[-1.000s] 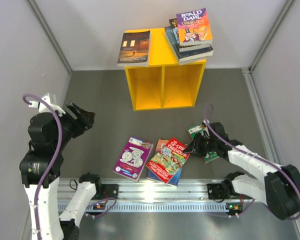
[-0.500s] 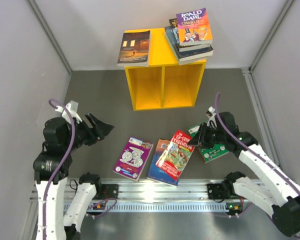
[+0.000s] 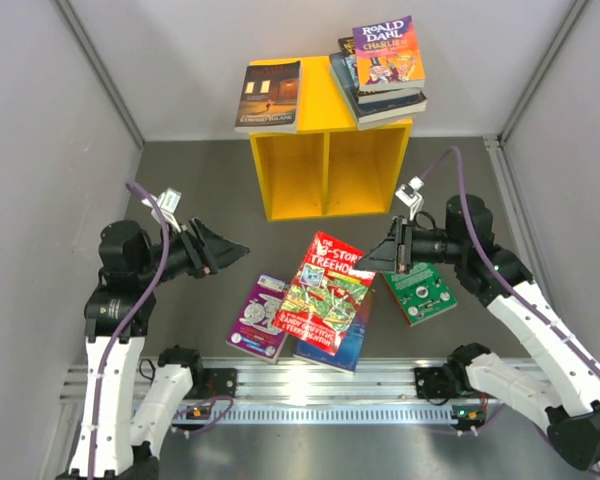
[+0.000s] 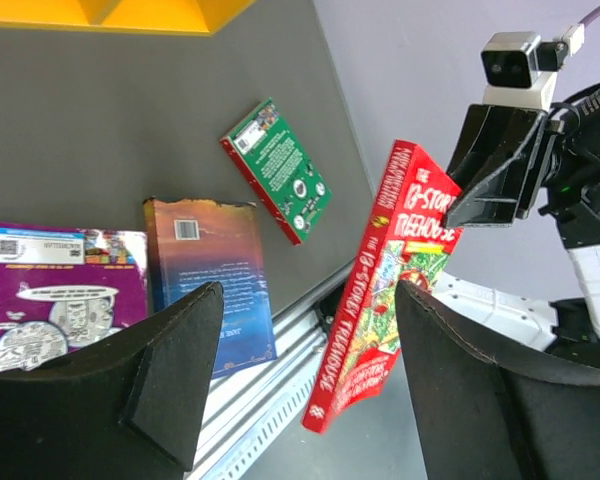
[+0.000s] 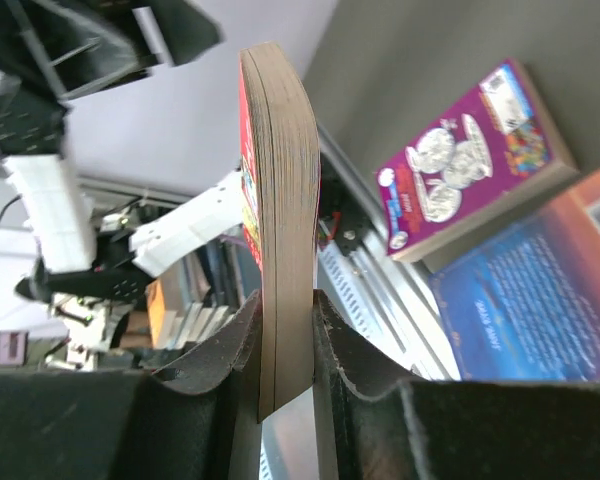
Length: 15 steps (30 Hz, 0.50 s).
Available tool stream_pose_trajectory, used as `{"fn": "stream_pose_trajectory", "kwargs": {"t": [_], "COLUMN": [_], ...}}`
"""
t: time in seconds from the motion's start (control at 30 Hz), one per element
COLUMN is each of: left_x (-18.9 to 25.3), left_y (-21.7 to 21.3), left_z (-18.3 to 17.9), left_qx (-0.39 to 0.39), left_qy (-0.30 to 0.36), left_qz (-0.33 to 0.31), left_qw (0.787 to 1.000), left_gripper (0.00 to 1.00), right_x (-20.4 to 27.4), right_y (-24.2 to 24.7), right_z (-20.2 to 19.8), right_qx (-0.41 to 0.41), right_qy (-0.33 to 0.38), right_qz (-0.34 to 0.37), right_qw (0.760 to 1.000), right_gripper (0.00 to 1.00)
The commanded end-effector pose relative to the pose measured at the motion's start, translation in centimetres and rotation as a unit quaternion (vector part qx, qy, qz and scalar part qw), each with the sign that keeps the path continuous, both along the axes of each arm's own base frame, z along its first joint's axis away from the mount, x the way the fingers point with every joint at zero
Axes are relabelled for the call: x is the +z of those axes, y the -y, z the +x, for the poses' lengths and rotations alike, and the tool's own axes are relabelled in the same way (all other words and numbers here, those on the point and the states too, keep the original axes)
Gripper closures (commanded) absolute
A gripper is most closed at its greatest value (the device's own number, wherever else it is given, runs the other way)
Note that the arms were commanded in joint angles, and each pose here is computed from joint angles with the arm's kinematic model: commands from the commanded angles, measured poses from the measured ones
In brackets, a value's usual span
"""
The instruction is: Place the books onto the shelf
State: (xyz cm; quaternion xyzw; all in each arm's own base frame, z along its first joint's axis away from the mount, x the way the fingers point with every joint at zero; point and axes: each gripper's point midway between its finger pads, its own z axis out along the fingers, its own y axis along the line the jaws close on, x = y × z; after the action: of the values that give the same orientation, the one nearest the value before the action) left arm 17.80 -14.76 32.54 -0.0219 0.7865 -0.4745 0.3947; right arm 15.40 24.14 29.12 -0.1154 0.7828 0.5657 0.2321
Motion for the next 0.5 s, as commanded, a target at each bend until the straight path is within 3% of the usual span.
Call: {"fn": "stream_pose_trajectory", "kwargs": {"t": [0.0,0.17,0.27,0.37,0.47], "left_x": [1.4,-0.7,-1.8,-1.0,0.0], "left_y": [1.0,0.9,1.9,5.5,9.0], "left_z": [0.6,2.7,4.6,4.7,3.8], "left_qx": [-0.033,-0.011,0.004,-0.033,-0.079], "left_qy": [0.035,0.014,0.009,0.024,0.034], "left_qz": [-0.032,-0.012,0.05,0.086,0.084], "left_qw": [0.998,1.0,0.999,0.995,0.993], "left_gripper": [0.26,0.27,0.3,0.3,0.3], "right_x": [5.3,5.6,5.4,5.1,5.1], "right_y": [-1.0,-1.3,-1.5,-1.6,-1.8], "right_z": [-1.9,-1.7,-1.2,-0.5,-0.2], "right_qx": [0.059,0.054,0.043,0.034,0.03], "right_qy": [0.054,0.044,0.042,0.04,0.039], "right_qz": [0.077,0.094,0.094,0.091,0.088], "right_qw": [0.994,0.993,0.994,0.994,0.995], "right_gripper": [1.0,1.0,1.0,1.0,1.0]}}
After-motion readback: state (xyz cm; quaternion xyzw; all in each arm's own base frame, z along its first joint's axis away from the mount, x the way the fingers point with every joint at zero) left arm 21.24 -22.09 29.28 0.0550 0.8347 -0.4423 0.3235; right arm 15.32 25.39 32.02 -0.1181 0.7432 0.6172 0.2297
